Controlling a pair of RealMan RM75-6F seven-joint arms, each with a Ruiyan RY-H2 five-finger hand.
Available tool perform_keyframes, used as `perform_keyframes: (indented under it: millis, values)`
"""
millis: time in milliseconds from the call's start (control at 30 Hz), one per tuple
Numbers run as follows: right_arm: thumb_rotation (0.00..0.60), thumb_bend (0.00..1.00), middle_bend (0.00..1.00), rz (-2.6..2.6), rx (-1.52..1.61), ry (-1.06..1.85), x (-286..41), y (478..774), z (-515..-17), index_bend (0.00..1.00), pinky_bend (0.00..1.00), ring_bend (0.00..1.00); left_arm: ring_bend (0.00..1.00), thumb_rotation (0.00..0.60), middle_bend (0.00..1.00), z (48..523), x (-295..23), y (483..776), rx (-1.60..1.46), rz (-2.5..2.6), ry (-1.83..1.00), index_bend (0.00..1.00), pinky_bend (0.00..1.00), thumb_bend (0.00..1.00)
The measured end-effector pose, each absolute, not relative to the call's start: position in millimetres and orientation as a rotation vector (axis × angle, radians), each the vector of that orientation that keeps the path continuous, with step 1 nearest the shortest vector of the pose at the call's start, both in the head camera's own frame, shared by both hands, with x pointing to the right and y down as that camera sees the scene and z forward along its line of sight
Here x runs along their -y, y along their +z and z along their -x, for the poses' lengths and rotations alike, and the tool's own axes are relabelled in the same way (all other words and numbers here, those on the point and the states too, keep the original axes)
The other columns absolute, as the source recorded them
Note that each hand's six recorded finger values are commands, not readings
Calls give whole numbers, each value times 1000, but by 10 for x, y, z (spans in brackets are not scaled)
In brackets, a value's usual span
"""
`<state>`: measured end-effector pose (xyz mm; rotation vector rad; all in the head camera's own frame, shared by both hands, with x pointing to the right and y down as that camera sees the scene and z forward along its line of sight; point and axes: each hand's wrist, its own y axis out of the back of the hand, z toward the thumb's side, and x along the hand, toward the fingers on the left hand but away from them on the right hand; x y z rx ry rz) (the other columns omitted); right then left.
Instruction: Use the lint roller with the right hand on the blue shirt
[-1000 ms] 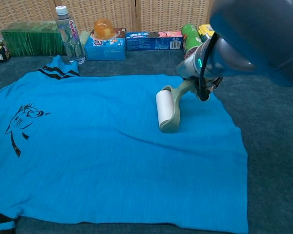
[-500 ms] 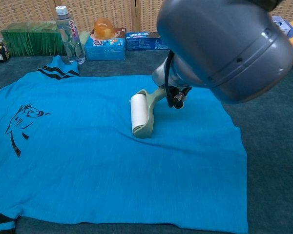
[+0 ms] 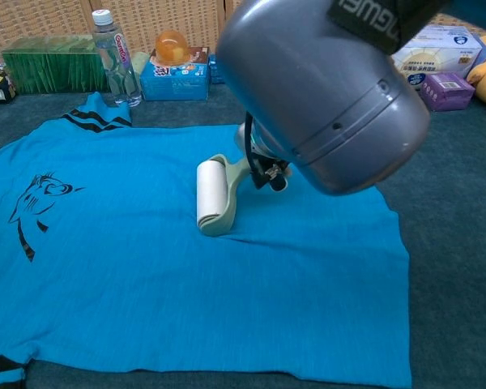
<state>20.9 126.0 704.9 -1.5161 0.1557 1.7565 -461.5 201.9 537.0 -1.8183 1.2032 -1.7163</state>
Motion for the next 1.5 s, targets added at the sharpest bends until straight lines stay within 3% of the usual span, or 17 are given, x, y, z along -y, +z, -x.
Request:
perform_keyframes:
  millis: [1167, 1500]
  values:
    - [600, 1000, 806, 1153, -253, 1914, -790, 6886, -1855, 974, 1000, 921, 0, 600, 0, 4289, -1813, 5448, -1084, 1874, -1659, 0, 18, 82]
    - [600, 1000, 806, 1191, -198, 1877, -593, 6643, -2063, 975, 1000, 921, 0, 600, 0, 4296, -1807, 5441, -1086, 1872, -1664, 0, 18, 82]
